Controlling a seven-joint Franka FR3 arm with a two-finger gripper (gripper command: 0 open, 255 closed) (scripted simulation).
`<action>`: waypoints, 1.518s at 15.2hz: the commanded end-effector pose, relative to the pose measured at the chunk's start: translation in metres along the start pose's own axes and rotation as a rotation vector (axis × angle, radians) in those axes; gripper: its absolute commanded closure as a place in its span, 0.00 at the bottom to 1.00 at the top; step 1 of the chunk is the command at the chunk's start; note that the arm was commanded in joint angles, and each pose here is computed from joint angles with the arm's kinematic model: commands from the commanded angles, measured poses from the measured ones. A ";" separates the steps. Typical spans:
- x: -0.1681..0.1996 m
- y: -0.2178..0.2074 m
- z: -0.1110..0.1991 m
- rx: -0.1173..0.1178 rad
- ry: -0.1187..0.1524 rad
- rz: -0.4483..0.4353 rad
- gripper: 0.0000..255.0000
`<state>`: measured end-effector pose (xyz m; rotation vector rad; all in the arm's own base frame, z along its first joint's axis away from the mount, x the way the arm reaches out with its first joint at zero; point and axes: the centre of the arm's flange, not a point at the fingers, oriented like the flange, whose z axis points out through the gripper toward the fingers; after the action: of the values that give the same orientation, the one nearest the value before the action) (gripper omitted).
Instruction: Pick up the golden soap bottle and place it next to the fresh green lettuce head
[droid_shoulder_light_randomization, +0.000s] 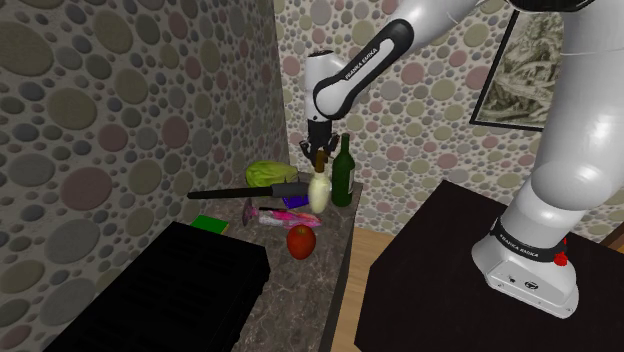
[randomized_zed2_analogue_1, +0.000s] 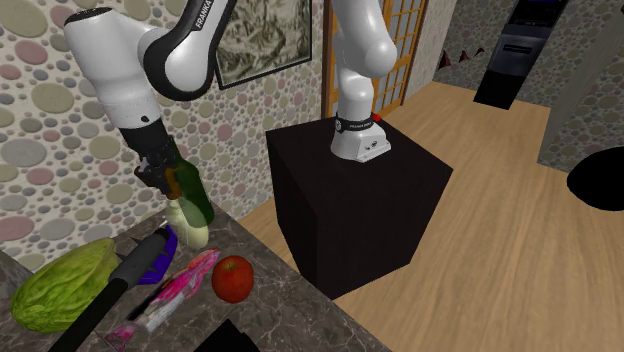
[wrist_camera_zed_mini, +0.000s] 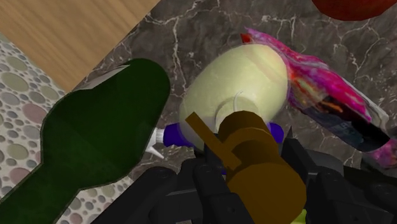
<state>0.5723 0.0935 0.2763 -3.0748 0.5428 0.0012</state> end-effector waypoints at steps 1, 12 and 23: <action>-0.001 0.000 0.011 0.001 0.001 0.000 1.00; 0.000 0.000 0.031 0.001 0.001 0.000 1.00; -0.001 0.000 -0.019 0.001 0.001 0.000 0.00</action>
<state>0.5716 0.0934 0.2898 -3.0741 0.5427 -0.0023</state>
